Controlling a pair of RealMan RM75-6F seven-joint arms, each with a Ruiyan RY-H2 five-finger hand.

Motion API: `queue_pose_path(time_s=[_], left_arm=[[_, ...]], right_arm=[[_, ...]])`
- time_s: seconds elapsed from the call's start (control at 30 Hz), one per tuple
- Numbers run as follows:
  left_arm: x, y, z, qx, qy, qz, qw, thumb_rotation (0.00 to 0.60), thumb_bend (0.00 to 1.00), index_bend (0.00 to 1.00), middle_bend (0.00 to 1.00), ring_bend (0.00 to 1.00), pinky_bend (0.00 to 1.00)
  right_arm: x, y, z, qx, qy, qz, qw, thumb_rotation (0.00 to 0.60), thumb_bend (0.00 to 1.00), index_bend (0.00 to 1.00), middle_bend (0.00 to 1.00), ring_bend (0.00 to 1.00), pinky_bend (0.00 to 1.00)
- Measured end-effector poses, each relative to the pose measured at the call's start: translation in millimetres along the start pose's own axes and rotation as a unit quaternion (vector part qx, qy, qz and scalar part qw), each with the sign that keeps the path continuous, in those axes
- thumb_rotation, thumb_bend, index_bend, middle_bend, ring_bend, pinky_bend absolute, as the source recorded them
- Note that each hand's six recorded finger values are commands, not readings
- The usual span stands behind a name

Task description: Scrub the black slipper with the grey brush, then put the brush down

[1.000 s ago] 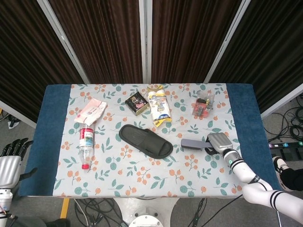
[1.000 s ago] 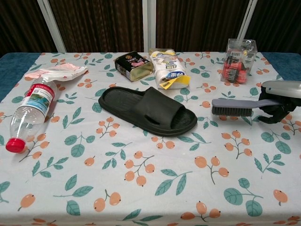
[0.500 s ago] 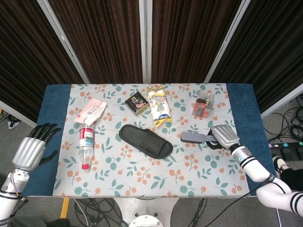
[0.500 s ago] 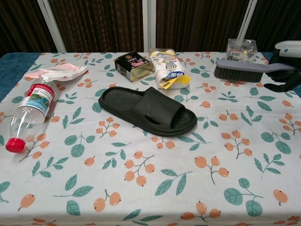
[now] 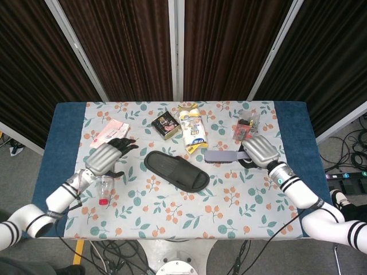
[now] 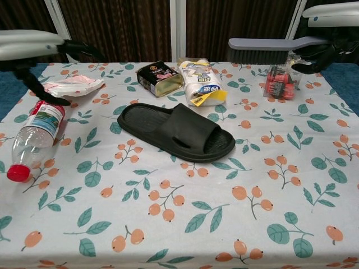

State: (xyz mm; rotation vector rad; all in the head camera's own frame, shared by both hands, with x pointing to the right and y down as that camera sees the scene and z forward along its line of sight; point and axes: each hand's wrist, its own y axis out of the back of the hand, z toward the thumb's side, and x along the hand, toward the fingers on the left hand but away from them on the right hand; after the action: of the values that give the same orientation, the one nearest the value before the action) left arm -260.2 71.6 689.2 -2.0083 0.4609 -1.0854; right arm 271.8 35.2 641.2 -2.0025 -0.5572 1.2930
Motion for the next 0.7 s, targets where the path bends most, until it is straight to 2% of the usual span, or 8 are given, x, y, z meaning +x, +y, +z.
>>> queue_pose_path(time_s=[0.17, 0.27, 0.47, 0.63, 0.7], left_arm=[[49, -22, 19, 0.024, -0.019, -0.047, 0.9984, 0.6, 0.24, 0.16, 0.15, 0.1, 0.17], [69, -34, 27, 0.03, -0.022, -0.07, 0.9968, 0.6, 0.24, 0.16, 0.14, 0.1, 0.17], [94, -52, 40, 0.036, -0.024, -0.104, 0.9936, 0.6, 0.24, 0.16, 0.14, 0.1, 0.17], [107, -61, 47, 0.032, -0.021, -0.119, 0.9922, 0.6, 0.24, 0.16, 0.15, 0.1, 0.17], [110, -65, 48, 0.029, -0.018, -0.125, 0.9915, 0.6, 0.24, 0.18, 0.18, 0.1, 0.17]], right_arm=[[-8, 0, 8, 0.006, -0.004, 0.001, 1.0, 0.6, 0.37, 1.0, 0.97, 1.0, 1.0], [-11, -3, 11, 0.006, -0.007, 0.005, 0.9999, 0.6, 0.37, 1.0, 0.97, 1.0, 1.0], [-14, -10, 13, 0.005, -0.011, 0.01, 0.9999, 0.6, 0.37, 1.0, 0.97, 1.0, 1.0], [-15, -16, 10, 0.011, -0.014, 0.012, 0.9998, 0.6, 0.37, 1.0, 0.97, 1.0, 1.0], [-16, -20, 10, 0.012, -0.015, 0.016, 0.9997, 0.6, 0.37, 1.0, 0.97, 1.0, 1.0]])
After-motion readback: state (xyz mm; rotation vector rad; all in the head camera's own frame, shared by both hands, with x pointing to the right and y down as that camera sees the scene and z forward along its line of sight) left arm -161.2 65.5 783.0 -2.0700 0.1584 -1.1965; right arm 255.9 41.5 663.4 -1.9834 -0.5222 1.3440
